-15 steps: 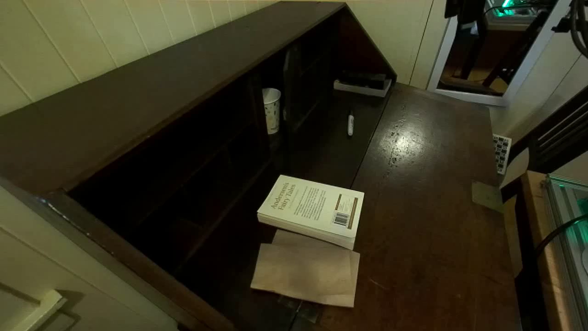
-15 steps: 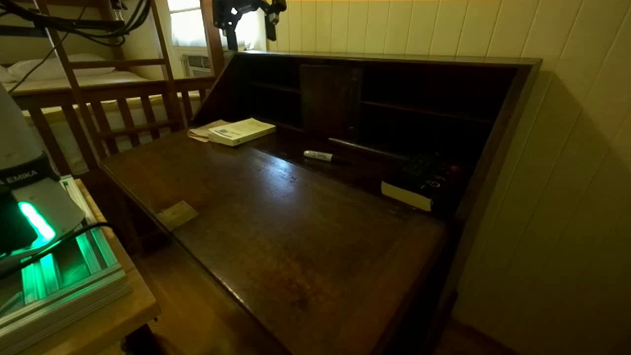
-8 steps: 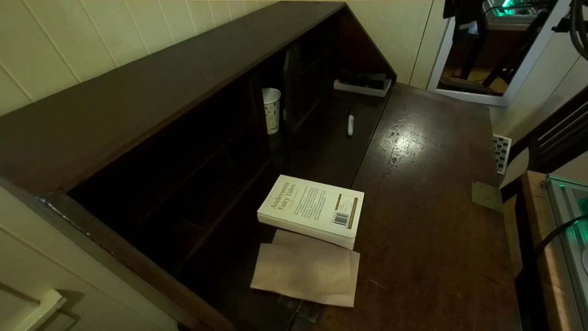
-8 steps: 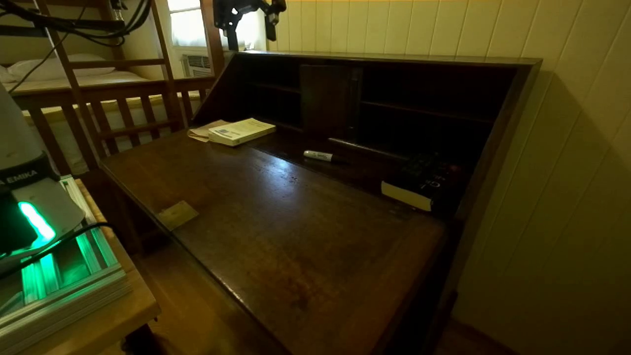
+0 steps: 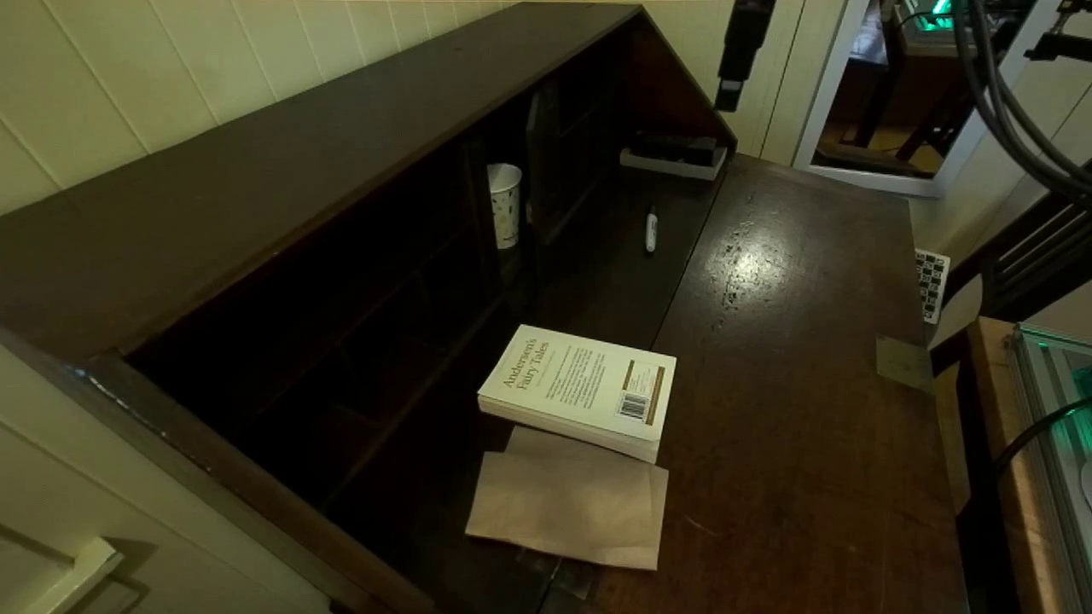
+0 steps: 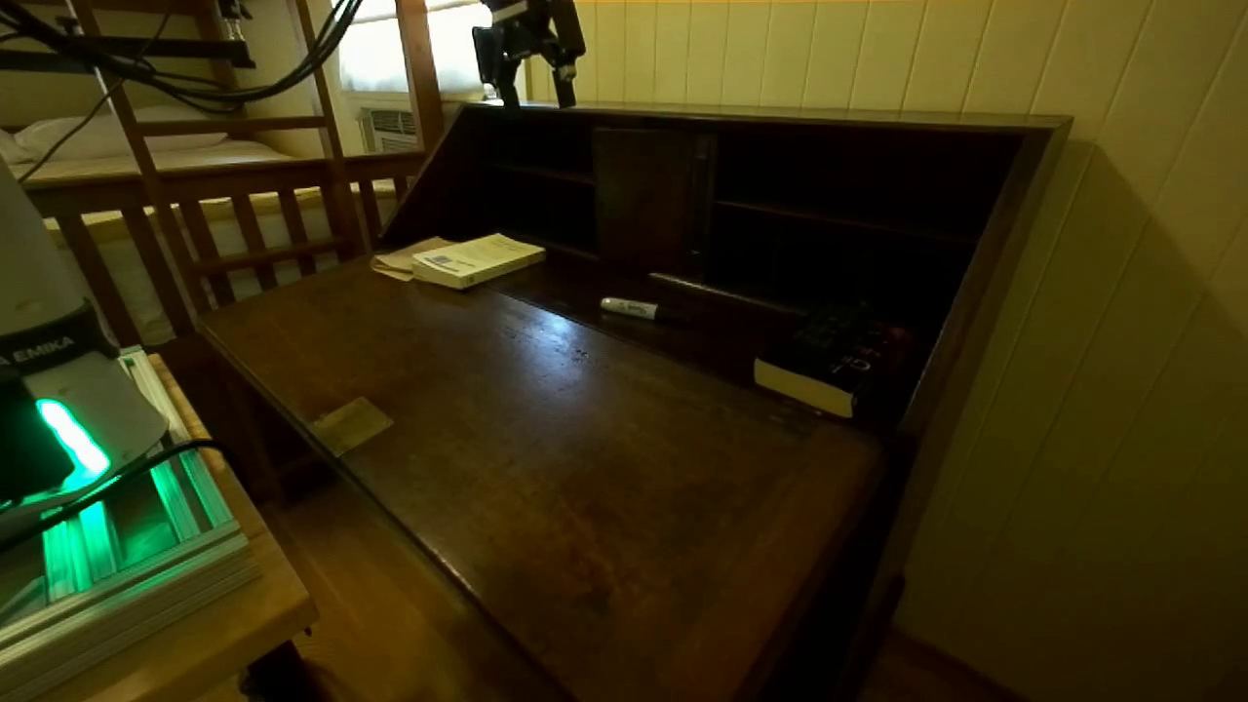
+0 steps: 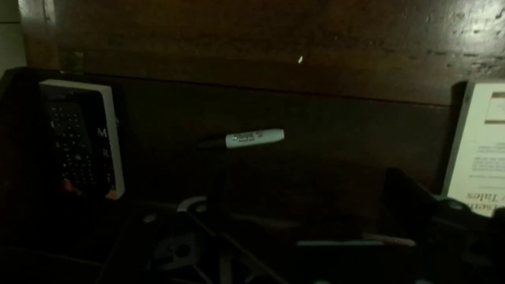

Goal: Move the cup, then pick up the marker and put it in the cup

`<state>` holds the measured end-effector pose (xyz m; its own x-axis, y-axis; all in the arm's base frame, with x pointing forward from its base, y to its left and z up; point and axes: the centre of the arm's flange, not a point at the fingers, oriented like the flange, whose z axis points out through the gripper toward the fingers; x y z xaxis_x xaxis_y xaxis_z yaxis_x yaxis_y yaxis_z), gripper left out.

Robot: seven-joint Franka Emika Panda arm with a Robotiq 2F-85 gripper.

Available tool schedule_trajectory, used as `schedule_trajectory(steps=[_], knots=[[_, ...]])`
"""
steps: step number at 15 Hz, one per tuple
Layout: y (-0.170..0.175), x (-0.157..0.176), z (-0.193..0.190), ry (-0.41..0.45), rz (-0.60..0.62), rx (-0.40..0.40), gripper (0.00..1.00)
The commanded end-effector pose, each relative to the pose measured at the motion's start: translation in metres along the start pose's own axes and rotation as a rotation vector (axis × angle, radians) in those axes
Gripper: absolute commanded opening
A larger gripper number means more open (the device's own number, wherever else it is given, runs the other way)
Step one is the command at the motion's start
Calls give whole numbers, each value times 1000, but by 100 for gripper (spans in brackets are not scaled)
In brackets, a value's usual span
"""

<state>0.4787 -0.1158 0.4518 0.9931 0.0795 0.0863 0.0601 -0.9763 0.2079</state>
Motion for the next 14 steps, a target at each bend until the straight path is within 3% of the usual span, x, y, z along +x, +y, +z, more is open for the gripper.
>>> schedule_trajectory(steps=[1,11,14], knots=[[-10,40,15,69,84,-20,100],[-44,112,9,200,153,2,100],[-45,100,7,187,127,-1,100]])
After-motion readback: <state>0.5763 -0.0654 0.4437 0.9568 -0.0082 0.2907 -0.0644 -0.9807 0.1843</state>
